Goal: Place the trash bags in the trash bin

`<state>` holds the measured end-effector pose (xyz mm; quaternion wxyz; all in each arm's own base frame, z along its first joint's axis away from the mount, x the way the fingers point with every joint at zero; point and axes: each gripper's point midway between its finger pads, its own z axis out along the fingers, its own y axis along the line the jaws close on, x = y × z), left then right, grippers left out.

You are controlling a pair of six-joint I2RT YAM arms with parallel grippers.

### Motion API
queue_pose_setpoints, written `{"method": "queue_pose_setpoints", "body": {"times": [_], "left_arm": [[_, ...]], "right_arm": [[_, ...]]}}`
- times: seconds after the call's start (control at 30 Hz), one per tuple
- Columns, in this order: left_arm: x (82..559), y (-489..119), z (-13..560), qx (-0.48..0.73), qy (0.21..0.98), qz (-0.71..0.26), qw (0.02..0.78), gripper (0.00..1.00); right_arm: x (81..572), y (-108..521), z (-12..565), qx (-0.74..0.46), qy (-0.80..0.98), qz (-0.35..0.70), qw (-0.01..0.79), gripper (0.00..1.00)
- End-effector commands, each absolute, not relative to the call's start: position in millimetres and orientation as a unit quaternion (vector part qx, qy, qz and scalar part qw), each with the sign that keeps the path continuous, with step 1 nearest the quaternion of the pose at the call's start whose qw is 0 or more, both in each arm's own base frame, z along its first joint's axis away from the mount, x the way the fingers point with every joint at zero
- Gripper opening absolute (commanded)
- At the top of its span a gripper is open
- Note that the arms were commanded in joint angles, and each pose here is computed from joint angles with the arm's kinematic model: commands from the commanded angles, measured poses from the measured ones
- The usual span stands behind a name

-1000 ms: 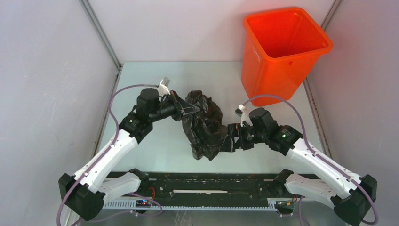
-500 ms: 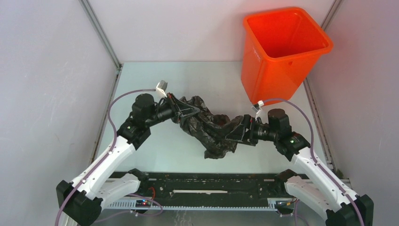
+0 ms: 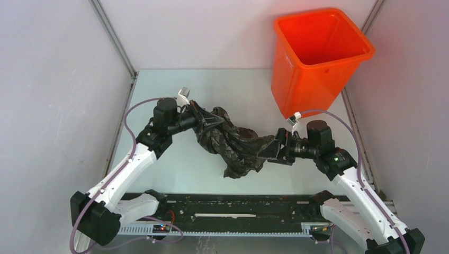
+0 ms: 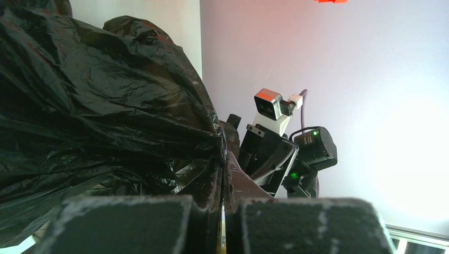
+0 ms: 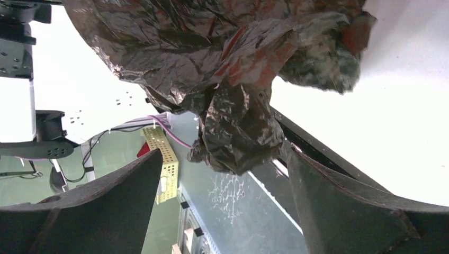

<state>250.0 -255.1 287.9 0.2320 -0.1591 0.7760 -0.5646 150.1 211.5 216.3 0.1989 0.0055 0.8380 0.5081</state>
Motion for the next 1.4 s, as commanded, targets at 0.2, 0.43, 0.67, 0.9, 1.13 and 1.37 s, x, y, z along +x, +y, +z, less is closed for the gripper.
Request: {"method": "queue_pose_setpoints", "body": {"times": [0.2, 0.43, 0.67, 0.9, 1.13, 1.37], "left_arm": [[256, -259, 329, -0.113, 0.758, -0.592, 0.248, 0.0], [261, -257, 328, -0.115, 0.76, -0.59, 0.248, 0.0], [282, -253, 314, -0.094, 0.79, -0.54, 0.275, 0.08], [272, -195, 299, -0.052, 0.87, -0.337, 0.356, 0.96], [199, -219, 315, 0.088, 0.831, -0.345, 0.428, 1.0], [132, -304, 322, 0.233, 0.791, -0.374, 0.424, 1.0]], "right_arm": [[167, 214, 218, -0.035, 0.852, 0.461, 0.244, 0.99], [189, 252, 255, -0.054, 0.801, 0.527, 0.278, 0.93], [187, 251, 292, 0.023, 0.772, 0.587, 0.244, 0.45], [213, 235, 298, 0.191, 0.755, 0.608, 0.151, 0.23], [229, 231, 314, 0.285, 0.716, 0.626, 0.118, 0.21], [233, 216, 315, 0.35, 0.704, 0.603, 0.132, 0.22]]}}
